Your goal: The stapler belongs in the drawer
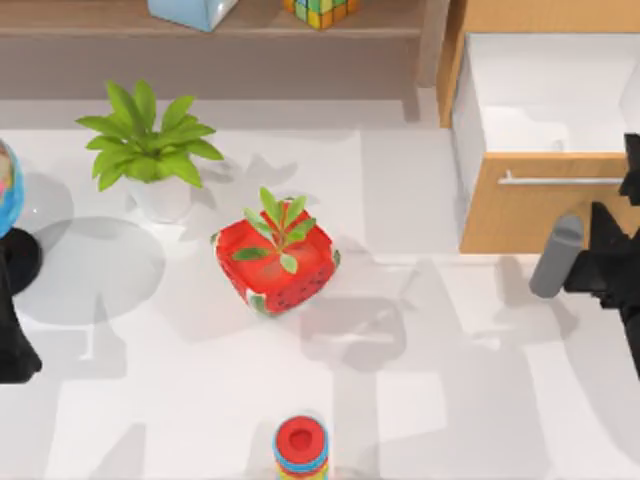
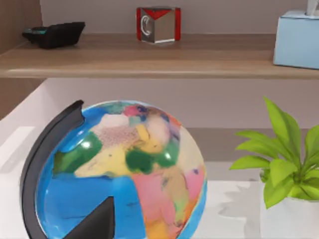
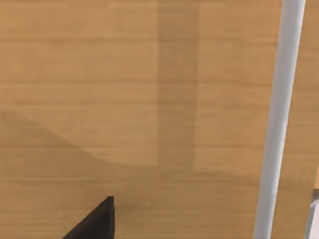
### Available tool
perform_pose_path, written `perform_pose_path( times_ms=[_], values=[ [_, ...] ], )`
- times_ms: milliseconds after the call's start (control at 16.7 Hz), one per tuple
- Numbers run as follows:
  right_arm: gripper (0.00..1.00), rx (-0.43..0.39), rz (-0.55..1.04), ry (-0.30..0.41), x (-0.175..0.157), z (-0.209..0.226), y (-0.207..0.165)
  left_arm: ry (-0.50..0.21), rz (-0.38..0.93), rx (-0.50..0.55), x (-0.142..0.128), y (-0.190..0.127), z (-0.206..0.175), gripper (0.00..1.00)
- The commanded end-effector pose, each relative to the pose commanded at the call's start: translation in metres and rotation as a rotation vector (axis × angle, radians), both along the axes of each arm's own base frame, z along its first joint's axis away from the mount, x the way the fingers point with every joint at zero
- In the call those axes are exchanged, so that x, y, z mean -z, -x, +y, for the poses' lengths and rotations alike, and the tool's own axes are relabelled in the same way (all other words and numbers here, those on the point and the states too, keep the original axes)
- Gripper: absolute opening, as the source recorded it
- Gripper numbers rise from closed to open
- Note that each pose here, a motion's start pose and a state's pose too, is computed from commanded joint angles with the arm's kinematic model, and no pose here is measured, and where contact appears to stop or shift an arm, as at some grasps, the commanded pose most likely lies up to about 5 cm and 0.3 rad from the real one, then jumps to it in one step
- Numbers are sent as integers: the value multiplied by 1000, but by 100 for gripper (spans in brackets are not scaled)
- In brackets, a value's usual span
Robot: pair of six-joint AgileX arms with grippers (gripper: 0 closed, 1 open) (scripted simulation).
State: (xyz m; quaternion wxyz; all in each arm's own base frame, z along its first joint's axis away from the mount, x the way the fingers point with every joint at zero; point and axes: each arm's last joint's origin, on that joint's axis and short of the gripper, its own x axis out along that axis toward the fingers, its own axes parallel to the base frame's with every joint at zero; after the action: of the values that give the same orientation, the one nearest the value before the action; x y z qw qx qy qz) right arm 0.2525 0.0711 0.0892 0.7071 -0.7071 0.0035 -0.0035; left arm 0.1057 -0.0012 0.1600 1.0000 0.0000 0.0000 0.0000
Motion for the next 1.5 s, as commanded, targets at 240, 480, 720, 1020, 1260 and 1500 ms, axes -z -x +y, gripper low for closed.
perform_pose_path(
  times_ms=[240, 480, 720, 1020, 1260, 1500],
  values=[
    [85, 0, 0, 0, 0, 0, 0, 0, 0, 0, 0, 0, 0, 100],
    [55, 0, 0, 0, 0, 0, 0, 0, 0, 0, 0, 0, 0, 100],
    [25, 0, 0, 0, 0, 0, 0, 0, 0, 0, 0, 0, 0, 100],
    [0, 0, 0, 0, 0, 0, 0, 0, 0, 0, 0, 0, 0, 100],
    [0, 0, 0, 0, 0, 0, 0, 0, 0, 0, 0, 0, 0, 100],
    [0, -1, 6, -1, 1, 0, 0, 0, 0, 0, 0, 0, 0, 100]
  ],
)
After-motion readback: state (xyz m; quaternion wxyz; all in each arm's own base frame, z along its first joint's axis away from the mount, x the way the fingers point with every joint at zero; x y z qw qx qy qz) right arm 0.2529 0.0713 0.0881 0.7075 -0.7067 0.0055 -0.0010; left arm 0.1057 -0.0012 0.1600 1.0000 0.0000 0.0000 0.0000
